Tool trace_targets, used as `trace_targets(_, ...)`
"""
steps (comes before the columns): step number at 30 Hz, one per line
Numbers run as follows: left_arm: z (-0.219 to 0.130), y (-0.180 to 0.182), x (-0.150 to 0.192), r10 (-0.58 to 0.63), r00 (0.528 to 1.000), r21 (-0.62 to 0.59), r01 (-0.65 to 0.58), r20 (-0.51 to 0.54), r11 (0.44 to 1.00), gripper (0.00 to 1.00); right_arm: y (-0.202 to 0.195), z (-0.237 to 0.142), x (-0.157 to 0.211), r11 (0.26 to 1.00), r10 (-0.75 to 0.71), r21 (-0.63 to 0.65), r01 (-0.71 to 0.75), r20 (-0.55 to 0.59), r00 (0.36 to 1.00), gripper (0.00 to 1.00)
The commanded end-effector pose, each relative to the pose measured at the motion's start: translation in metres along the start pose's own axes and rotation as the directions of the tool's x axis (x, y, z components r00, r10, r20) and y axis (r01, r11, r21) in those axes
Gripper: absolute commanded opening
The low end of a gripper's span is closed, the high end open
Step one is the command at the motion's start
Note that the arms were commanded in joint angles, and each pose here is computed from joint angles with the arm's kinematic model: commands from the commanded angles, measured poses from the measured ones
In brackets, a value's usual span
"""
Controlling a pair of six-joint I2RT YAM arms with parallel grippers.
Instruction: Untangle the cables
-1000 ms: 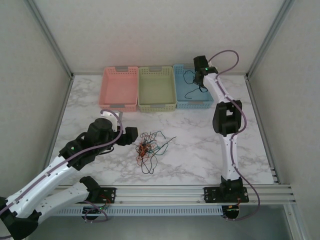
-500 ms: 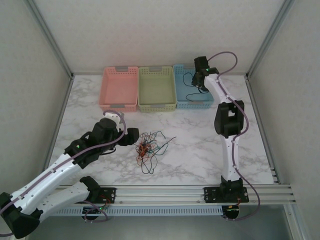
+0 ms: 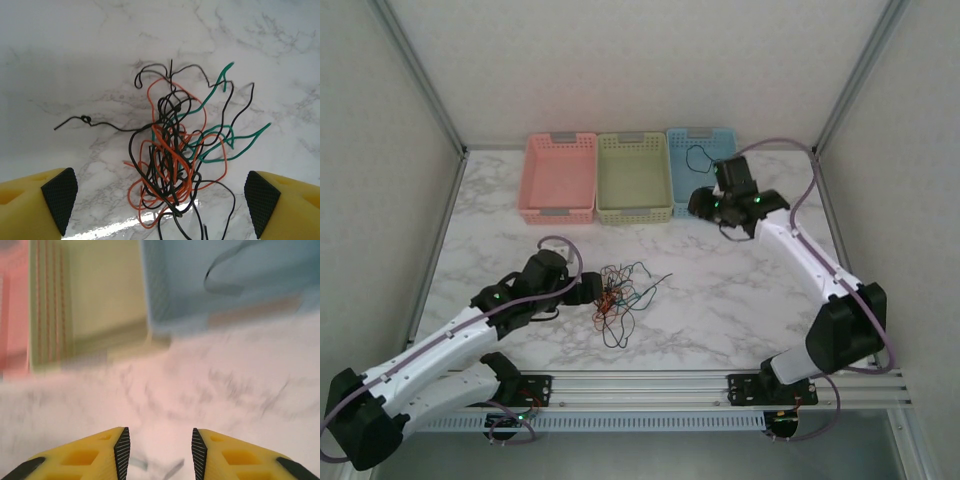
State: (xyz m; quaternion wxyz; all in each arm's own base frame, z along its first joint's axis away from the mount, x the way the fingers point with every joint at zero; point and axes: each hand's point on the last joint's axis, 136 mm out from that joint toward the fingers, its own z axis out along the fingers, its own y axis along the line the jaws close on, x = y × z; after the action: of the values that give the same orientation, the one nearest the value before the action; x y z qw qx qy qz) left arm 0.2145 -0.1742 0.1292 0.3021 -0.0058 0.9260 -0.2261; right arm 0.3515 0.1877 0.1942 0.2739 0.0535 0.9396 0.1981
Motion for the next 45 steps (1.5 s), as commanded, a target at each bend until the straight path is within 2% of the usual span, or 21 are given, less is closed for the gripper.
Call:
trace_targets(1,0.010,-0.003,0.008,-0.083,0.996,0.057,0.084,-0.018,0.995,0.90,0.004,0.009,0.060,0.999,0.017,-0.040,-0.023,-0.140,0.990,0.40)
trace_targets(5,0.026,-0.007,0.018,-0.103,0.993,0.087,0.108,-0.055,0.990,0.89,0.018,0.021,0.115,0.992,0.036,-0.105,-0.066,-0.263,0.964,0.41)
trace_targets(9,0.033,-0.007,0.022,-0.093,0.993,0.091,0.100,-0.073,0.991,0.89,0.029,0.030,0.149,0.989,-0.043,-0.145,-0.005,-0.329,0.943,0.44)
trace_targets(11,0.036,-0.006,0.027,-0.085,0.992,0.089,0.093,-0.089,0.992,0.89,0.036,0.036,0.165,0.978,-0.030,-0.203,-0.052,-0.380,0.924,0.47)
trace_targets(13,0.038,-0.005,0.031,-0.081,0.991,0.088,0.090,-0.105,0.992,0.89,0.036,0.042,0.175,0.974,-0.005,-0.210,-0.087,-0.402,0.916,0.48)
trace_targets(19,0.039,-0.002,0.036,-0.085,0.987,0.066,0.095,-0.137,0.993,0.88,0.041,0.049,0.180,0.971,0.048,-0.201,-0.131,-0.370,0.928,0.49)
trace_targets(25,0.041,0.001,0.040,-0.100,0.984,0.061,0.110,-0.146,0.992,0.88,0.043,0.052,0.192,0.986,0.000,-0.158,-0.059,-0.347,0.938,0.48)
trace_targets(33,0.042,0.002,0.041,-0.093,0.985,0.053,0.102,-0.144,0.993,0.87,0.040,0.052,0.183,0.970,-0.216,-0.173,0.170,-0.296,0.930,0.51)
trace_targets(36,0.040,0.004,0.040,-0.086,0.987,0.053,0.094,-0.135,0.994,0.86,0.047,0.055,0.191,0.926,-0.339,-0.269,0.265,-0.284,0.897,0.53)
trace_targets(38,0.039,0.007,0.040,-0.076,0.989,0.037,0.082,-0.129,0.996,0.86,0.047,0.057,0.191,0.898,-0.406,-0.289,0.331,-0.256,0.877,0.53)
trace_targets(43,0.037,0.007,0.039,-0.067,0.989,0.033,0.072,-0.130,0.997,0.86,0.047,0.063,0.186,0.799,-0.549,-0.346,0.492,-0.086,0.832,0.53)
trace_targets(45,0.038,0.008,0.039,-0.069,0.989,0.028,0.073,-0.128,0.997,0.86,0.049,0.064,0.182,0.776,-0.575,-0.355,0.521,-0.060,0.816,0.53)
